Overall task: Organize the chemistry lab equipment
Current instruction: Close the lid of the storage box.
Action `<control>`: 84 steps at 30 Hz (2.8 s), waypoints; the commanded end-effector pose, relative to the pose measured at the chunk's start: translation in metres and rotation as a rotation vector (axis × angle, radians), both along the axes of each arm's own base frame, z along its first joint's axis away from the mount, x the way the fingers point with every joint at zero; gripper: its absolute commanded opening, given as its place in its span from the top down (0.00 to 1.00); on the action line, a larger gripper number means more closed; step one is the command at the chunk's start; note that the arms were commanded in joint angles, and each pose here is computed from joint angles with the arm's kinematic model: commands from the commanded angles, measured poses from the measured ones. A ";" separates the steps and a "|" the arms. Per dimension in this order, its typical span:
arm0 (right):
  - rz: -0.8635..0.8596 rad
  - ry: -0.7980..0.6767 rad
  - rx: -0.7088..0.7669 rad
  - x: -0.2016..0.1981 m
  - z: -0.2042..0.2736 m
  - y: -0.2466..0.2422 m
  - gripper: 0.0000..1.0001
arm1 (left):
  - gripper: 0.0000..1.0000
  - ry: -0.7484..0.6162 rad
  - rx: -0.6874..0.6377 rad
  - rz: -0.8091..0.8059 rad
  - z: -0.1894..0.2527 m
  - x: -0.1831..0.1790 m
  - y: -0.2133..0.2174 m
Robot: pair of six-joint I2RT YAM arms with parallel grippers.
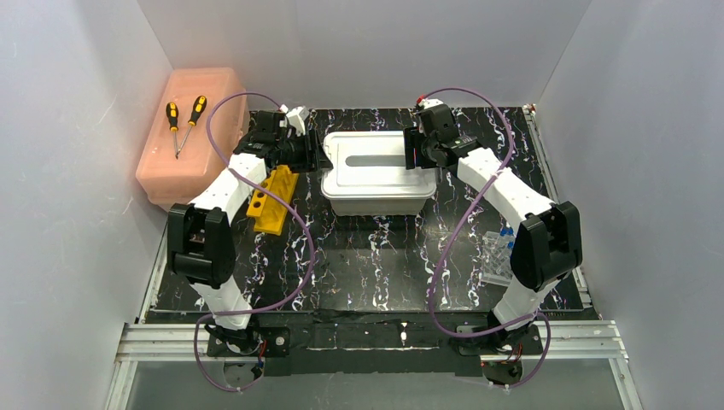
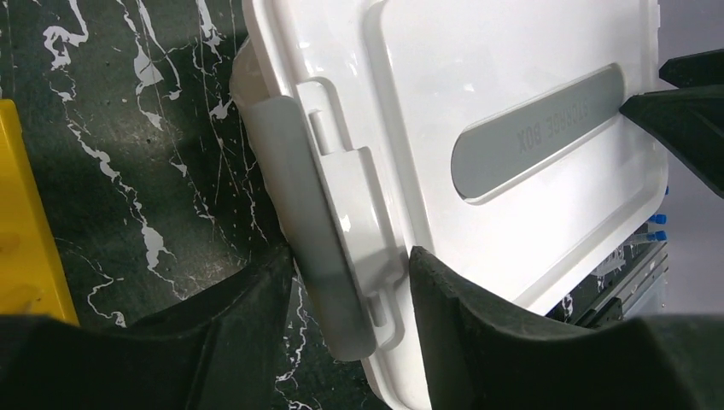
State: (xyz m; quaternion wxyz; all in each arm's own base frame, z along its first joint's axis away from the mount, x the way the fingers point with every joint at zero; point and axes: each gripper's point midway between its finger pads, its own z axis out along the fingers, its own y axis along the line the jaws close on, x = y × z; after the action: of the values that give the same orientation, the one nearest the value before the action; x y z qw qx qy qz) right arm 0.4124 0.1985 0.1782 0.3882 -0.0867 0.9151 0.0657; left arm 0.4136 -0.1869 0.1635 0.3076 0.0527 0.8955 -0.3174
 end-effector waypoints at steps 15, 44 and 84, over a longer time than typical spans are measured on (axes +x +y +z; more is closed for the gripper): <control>0.144 0.136 0.006 -0.044 -0.024 0.039 0.30 | 0.61 -0.048 -0.019 -0.087 0.020 -0.009 -0.017; 0.176 0.159 -0.009 -0.057 -0.039 0.052 0.32 | 0.55 -0.075 0.068 -0.189 0.007 -0.022 -0.050; 0.002 -0.021 -0.060 -0.037 0.060 -0.015 0.02 | 0.42 -0.089 0.250 -0.200 0.015 -0.022 -0.035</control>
State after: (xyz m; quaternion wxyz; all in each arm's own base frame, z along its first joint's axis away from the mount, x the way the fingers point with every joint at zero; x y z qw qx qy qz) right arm 0.3796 0.2202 0.2115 0.3689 -0.1286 0.9189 0.0551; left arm 0.3920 -0.2206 0.1701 0.3029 0.1798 0.9072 -0.2300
